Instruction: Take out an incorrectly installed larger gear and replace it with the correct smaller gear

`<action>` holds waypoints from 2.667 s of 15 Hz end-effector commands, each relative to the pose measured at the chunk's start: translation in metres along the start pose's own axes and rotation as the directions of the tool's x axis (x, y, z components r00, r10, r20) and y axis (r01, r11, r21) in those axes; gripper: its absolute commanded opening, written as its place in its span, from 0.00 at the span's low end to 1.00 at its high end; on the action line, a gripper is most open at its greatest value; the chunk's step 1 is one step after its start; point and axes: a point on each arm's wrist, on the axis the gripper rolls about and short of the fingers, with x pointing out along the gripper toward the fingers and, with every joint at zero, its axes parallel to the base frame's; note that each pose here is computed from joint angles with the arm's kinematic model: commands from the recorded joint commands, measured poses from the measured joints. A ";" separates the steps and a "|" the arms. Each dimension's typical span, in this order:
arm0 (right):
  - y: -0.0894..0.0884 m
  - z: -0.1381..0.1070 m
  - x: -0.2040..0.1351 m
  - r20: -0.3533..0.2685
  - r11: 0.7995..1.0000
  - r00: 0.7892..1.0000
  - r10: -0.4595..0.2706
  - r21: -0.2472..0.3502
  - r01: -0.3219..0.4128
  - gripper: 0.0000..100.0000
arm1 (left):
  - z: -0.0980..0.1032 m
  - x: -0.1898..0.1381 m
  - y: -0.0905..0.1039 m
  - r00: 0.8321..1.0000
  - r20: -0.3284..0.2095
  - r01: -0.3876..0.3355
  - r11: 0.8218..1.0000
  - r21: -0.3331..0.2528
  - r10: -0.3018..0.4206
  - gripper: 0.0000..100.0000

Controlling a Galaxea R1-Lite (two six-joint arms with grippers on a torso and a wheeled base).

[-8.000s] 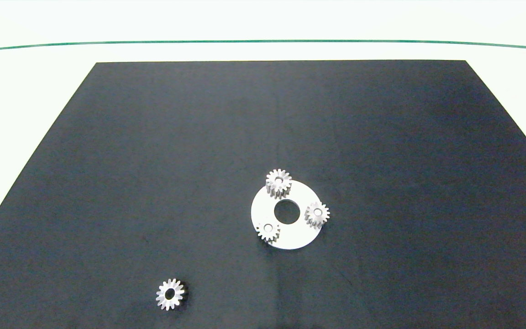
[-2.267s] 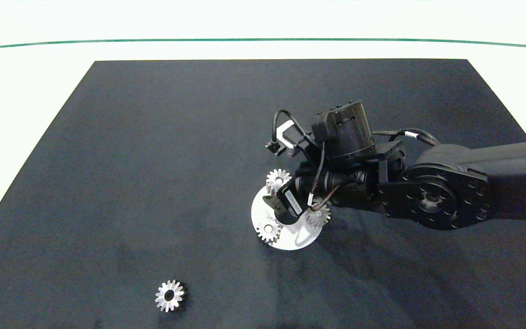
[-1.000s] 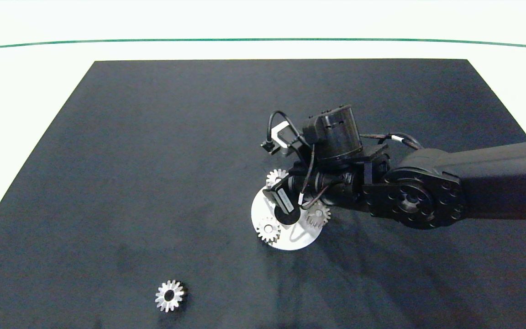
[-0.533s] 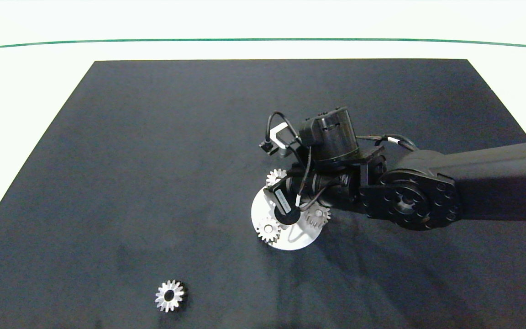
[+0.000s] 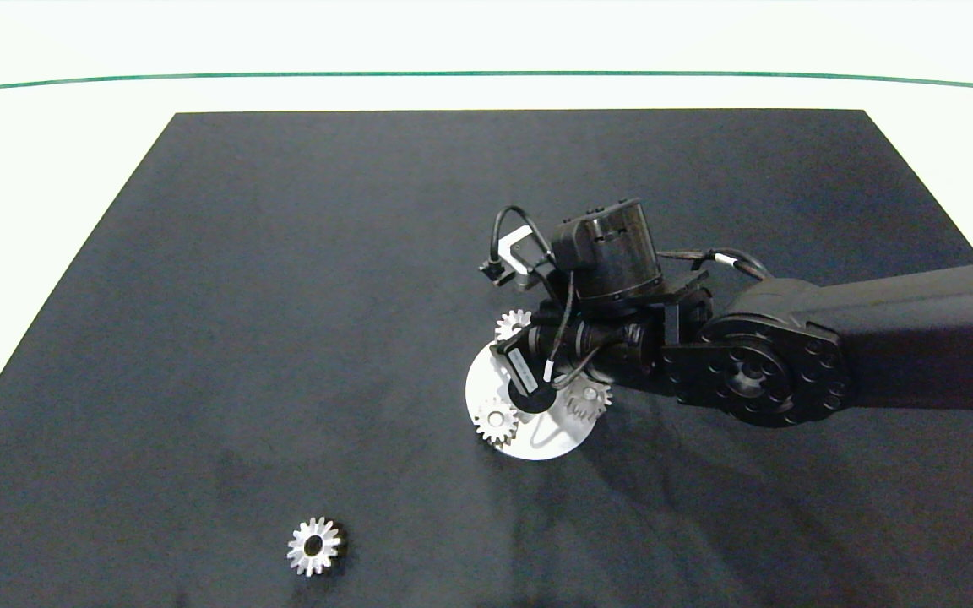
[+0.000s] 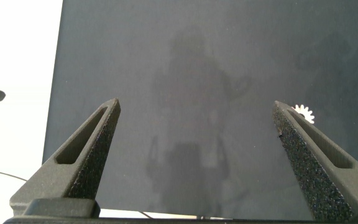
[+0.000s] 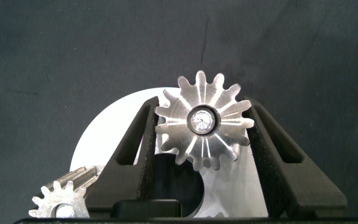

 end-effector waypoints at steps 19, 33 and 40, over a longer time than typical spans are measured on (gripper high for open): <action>0.000 0.016 -0.029 0.065 0.999 0.998 0.000 0.049 -0.003 0.31 | 0.000 -0.001 0.000 1.000 0.004 -0.003 1.000 -0.001 0.003 1.00; -0.083 -0.021 -0.087 -0.019 0.954 0.966 -0.257 0.154 0.257 0.31 | -0.002 -0.004 0.000 1.000 0.013 -0.011 1.000 -0.002 0.011 1.00; -0.111 -0.077 -0.093 -0.066 0.902 0.926 -0.373 0.210 0.378 0.31 | -0.003 -0.005 0.001 1.000 0.019 -0.011 1.000 0.003 0.011 1.00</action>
